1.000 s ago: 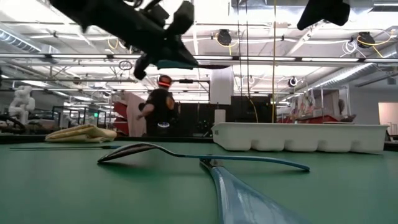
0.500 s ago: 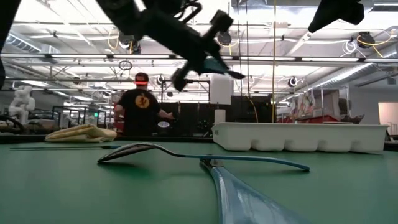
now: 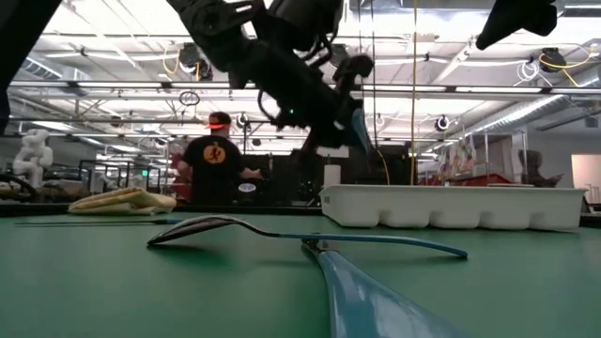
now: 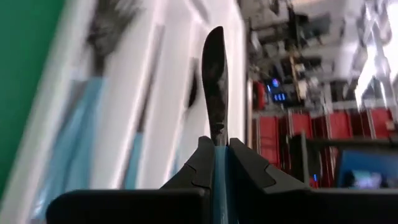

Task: Sort silverware
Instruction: Put the blue table knife into the silverware organizer

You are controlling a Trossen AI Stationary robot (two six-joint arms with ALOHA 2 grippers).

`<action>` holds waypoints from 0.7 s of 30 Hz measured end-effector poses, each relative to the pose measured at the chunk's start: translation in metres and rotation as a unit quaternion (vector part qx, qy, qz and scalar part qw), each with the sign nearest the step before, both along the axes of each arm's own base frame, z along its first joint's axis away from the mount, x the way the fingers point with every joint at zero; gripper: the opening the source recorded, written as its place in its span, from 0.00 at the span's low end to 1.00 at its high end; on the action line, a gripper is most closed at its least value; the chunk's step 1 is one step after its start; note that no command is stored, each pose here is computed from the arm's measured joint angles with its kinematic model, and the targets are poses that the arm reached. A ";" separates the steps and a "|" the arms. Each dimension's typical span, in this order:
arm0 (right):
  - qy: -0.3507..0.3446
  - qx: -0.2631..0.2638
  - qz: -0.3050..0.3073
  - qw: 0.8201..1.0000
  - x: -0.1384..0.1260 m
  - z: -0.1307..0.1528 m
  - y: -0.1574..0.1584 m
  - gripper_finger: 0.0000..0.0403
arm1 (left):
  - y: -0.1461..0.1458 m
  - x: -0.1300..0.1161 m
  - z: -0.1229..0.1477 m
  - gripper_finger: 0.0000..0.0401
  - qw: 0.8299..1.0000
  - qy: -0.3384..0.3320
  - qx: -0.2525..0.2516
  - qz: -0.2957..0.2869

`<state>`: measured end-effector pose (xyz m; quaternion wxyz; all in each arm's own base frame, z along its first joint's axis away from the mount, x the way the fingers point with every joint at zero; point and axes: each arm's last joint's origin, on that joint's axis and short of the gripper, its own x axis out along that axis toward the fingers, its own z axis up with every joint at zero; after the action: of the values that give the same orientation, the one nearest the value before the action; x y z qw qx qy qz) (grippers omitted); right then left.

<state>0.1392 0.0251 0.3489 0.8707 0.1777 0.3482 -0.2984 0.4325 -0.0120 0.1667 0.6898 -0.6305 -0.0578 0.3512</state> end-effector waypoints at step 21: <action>0.011 -0.020 0.032 0.999 -0.002 0.001 0.001 0.00 | 0.010 0.030 -0.005 0.07 0.999 0.019 -0.020 0.041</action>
<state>0.1377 0.0262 0.3496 0.8793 0.1453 0.3573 -0.2793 0.4625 -0.0020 0.1614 0.6630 -0.6344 -0.0633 0.3925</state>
